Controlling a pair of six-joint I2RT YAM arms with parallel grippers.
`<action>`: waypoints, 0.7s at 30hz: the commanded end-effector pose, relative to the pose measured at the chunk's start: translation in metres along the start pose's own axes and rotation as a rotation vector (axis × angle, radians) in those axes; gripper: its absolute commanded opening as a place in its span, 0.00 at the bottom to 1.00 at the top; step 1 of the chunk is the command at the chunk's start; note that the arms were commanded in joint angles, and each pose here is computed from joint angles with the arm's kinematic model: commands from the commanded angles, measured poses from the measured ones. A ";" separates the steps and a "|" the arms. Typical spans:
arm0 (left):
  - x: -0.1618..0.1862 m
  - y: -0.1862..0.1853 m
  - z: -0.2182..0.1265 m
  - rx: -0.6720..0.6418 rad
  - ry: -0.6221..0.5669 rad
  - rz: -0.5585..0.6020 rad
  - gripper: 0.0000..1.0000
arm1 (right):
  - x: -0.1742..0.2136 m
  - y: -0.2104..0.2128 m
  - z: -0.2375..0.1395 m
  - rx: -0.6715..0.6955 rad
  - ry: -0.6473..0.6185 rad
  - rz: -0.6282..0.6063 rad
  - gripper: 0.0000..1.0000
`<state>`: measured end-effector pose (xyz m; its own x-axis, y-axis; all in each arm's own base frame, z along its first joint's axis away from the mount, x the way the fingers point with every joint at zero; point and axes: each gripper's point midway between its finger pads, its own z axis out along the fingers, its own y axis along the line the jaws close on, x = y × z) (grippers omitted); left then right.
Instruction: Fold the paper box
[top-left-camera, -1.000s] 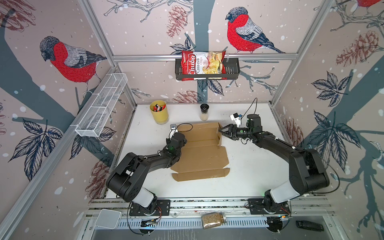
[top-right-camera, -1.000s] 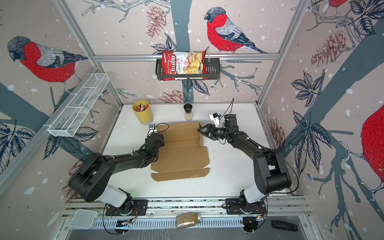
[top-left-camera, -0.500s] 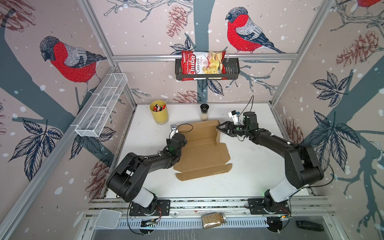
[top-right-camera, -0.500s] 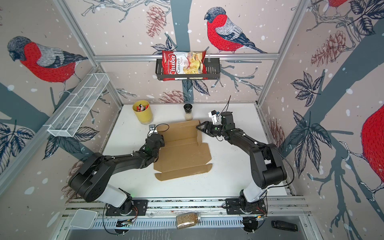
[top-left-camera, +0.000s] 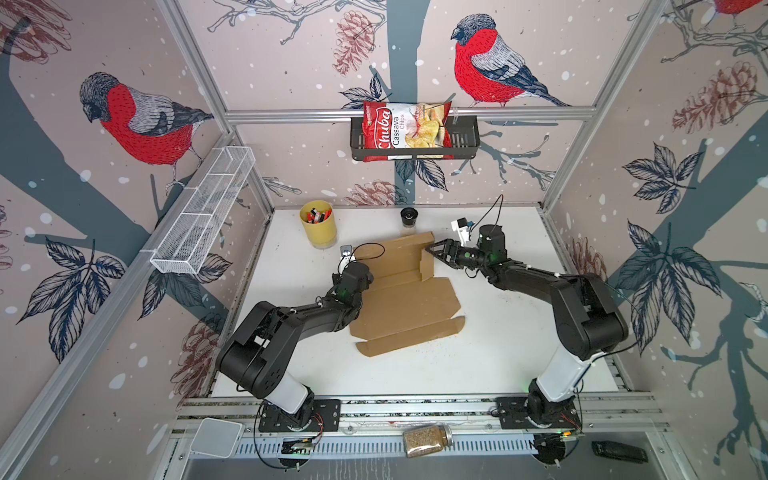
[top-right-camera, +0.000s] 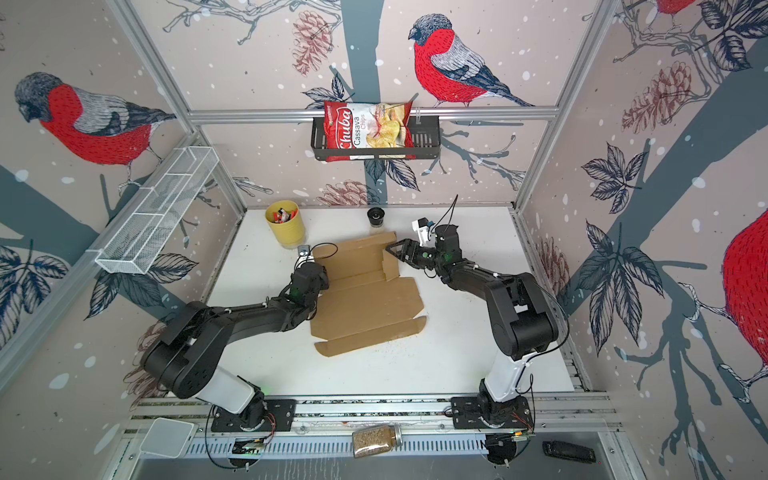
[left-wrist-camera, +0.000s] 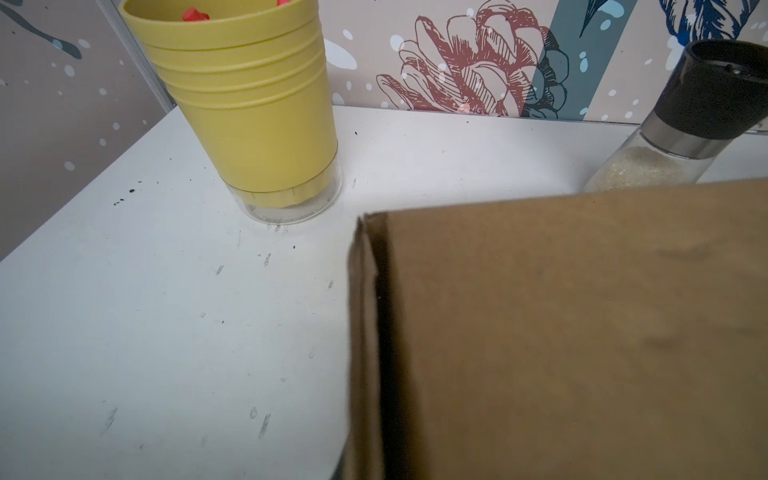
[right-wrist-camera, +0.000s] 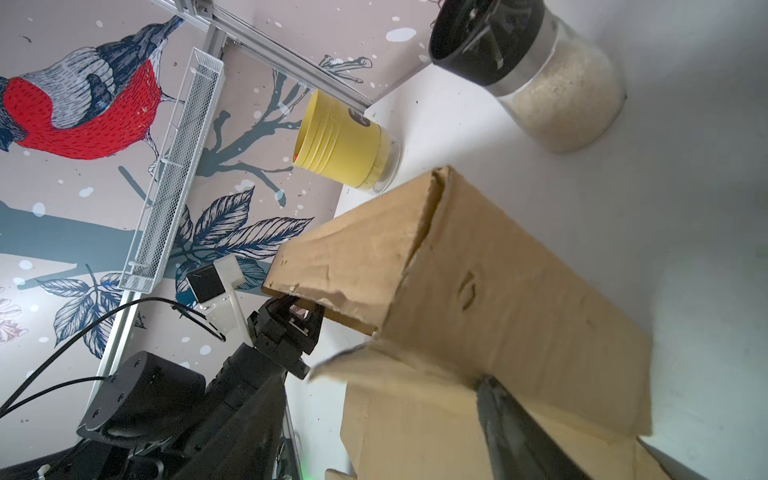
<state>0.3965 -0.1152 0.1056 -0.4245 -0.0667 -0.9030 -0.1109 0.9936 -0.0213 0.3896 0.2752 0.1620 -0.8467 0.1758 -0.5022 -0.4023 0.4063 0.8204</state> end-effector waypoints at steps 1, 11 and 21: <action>0.016 -0.008 0.003 0.067 0.098 0.031 0.00 | -0.003 0.000 -0.005 -0.007 -0.024 -0.106 0.76; 0.022 -0.013 0.019 0.095 0.196 0.073 0.00 | -0.015 -0.008 -0.033 0.007 -0.092 -0.215 0.77; 0.019 -0.016 0.025 0.104 0.204 0.092 0.00 | -0.013 -0.042 -0.037 0.161 -0.029 -0.305 0.72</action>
<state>0.4263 -0.1280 0.1033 -0.5084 -0.0303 -0.8606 -0.0208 0.9995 -0.0229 0.4053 0.2265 0.1620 -0.6918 0.1182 -0.7123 -0.5650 0.5257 0.6360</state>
